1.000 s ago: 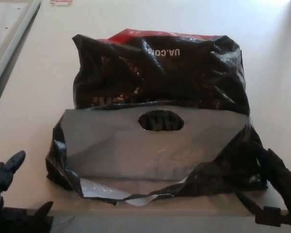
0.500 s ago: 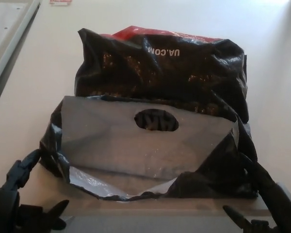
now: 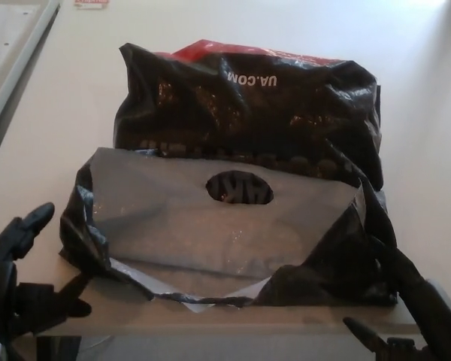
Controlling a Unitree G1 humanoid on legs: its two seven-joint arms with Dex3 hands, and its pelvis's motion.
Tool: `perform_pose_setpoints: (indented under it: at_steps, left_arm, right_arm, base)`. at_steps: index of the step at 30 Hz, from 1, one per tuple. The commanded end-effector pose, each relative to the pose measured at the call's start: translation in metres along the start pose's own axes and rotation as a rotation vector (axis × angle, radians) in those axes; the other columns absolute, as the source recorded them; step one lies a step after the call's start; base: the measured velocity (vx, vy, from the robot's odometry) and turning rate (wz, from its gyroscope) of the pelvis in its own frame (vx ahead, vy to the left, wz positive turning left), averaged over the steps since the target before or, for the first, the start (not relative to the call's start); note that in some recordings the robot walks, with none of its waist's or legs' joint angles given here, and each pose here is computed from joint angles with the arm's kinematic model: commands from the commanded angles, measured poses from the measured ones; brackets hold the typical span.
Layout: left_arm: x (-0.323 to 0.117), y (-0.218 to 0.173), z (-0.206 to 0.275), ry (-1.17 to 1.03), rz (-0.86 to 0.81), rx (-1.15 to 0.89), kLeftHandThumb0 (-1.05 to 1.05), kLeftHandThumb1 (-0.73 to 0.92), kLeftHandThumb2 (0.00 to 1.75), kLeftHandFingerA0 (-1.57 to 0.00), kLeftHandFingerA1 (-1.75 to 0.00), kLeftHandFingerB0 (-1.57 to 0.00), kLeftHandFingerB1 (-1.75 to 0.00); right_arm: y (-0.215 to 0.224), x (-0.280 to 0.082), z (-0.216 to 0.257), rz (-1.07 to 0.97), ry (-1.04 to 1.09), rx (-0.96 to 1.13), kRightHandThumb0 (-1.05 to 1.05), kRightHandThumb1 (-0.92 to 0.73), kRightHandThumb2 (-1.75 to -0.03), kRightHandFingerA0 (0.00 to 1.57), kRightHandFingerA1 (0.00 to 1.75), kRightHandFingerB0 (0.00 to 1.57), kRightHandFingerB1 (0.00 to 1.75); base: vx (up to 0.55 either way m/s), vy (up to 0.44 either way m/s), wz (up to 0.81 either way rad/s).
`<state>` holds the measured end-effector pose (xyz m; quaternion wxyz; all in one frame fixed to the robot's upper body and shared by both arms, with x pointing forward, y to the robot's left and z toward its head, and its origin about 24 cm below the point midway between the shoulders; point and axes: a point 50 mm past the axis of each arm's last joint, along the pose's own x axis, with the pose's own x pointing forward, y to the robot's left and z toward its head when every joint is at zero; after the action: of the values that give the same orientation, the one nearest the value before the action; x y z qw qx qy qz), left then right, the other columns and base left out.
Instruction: A plastic bag is kept infront of the robot in the middle of the desk and the robot uses both its hands to grab it from the top and lifts it up and then releases it.
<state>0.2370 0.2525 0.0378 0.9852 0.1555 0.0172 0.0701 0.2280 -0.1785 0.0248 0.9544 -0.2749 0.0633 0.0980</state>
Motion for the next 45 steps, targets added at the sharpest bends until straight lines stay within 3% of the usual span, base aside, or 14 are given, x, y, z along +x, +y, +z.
perform_pose_setpoints:
  at_steps: [1,4,5,14,15,16,22,23,27,28,30,31,45]
  left_arm:
    - [0.016,0.013,0.029,-0.204,0.120,0.021,-0.33,0.57,0.58,-0.35,-0.33,-0.23,-0.29]
    - [0.022,0.012,0.037,-0.230,0.135,-0.001,-0.37,0.58,0.58,-0.34,-0.33,-0.24,-0.30]
    - [0.027,0.011,0.042,-0.235,0.141,-0.007,-0.37,0.57,0.58,-0.35,-0.33,-0.24,-0.30]
    - [0.038,0.015,0.043,-0.126,0.162,-0.137,-0.38,0.53,0.56,-0.40,-0.34,-0.28,-0.30]
    - [0.037,0.015,0.042,-0.112,0.154,-0.143,-0.39,0.53,0.56,-0.40,-0.34,-0.28,-0.30]
    - [0.036,0.016,0.041,-0.095,0.142,-0.155,-0.39,0.53,0.56,-0.38,-0.33,-0.26,-0.30]
    - [0.030,0.014,0.039,-0.031,0.104,-0.206,-0.43,0.53,0.57,-0.40,-0.34,-0.30,-0.31]
    - [0.027,0.013,0.039,-0.029,0.083,-0.207,-0.42,0.55,0.57,-0.38,-0.34,-0.28,-0.30]
    - [0.021,0.010,0.039,-0.006,0.038,-0.239,-0.43,0.53,0.57,-0.38,-0.34,-0.28,-0.30]
    - [0.020,0.010,0.040,-0.001,0.025,-0.245,-0.50,0.44,0.71,-0.30,-0.42,-0.23,-0.39]
    - [0.016,0.009,0.042,0.011,0.006,-0.248,-0.52,0.42,0.71,-0.32,-0.43,-0.24,-0.40]
    - [0.013,0.009,0.043,0.012,0.001,-0.244,-0.43,0.53,0.57,-0.39,-0.34,-0.29,-0.30]
    - [-0.008,0.003,0.044,0.085,-0.056,-0.295,-0.45,0.53,0.56,-0.38,-0.32,-0.32,-0.31]
  right_arm:
    - [-0.014,0.026,0.013,-0.084,-0.007,0.009,-0.57,-0.68,-0.60,0.21,0.29,0.04,0.24]
    - [-0.019,0.041,0.024,-0.109,-0.024,0.027,-0.54,-0.66,-0.62,0.19,0.30,0.05,0.20]
    - [-0.023,0.052,0.032,-0.128,-0.031,0.033,-0.32,-0.50,-1.01,0.00,0.46,0.00,0.49]
    - [-0.029,0.083,0.042,-0.167,-0.023,0.043,-0.33,-0.43,-0.96,0.01,0.47,0.01,0.49]
    - [-0.030,0.084,0.041,-0.168,-0.017,0.042,-0.60,-0.48,-0.76,0.18,0.43,0.07,0.29]
    - [-0.030,0.085,0.040,-0.169,-0.014,0.039,-0.54,-0.59,-0.60,0.23,0.36,0.09,0.23]
    - [-0.037,0.090,0.038,-0.185,-0.003,0.031,-0.55,-0.58,-0.57,0.25,0.36,0.08,0.27]
    - [-0.038,0.091,0.037,-0.192,0.004,0.038,-0.60,-0.45,-0.76,0.20,0.46,0.05,0.31]
    - [-0.042,0.092,0.033,-0.203,0.023,0.041,-0.61,-0.44,-0.76,0.21,0.47,0.05,0.31]
    - [-0.043,0.092,0.032,-0.206,0.024,0.046,-0.60,-0.44,-0.75,0.20,0.47,0.05,0.31]
    - [-0.045,0.092,0.030,-0.207,0.029,0.052,-0.61,-0.44,-0.75,0.20,0.47,0.05,0.30]
    - [-0.045,0.092,0.029,-0.211,0.030,0.047,-0.60,-0.44,-0.75,0.21,0.47,0.05,0.34]
    - [-0.046,0.098,0.033,-0.220,0.030,0.029,-0.59,-0.44,-0.74,0.23,0.47,0.07,0.34]
  base:
    - [0.00,0.000,0.00]
    - [0.00,0.000,0.00]
    - [0.00,0.000,0.00]
    - [0.00,0.000,0.00]
    - [0.00,0.000,0.00]
    - [0.00,0.000,0.00]
    - [0.00,0.000,0.00]
    - [0.00,0.000,0.00]
    - [0.00,0.000,0.00]
    - [0.00,0.000,0.00]
    - [0.00,0.000,0.00]
    - [0.00,0.000,0.00]
    - [0.00,0.000,0.00]
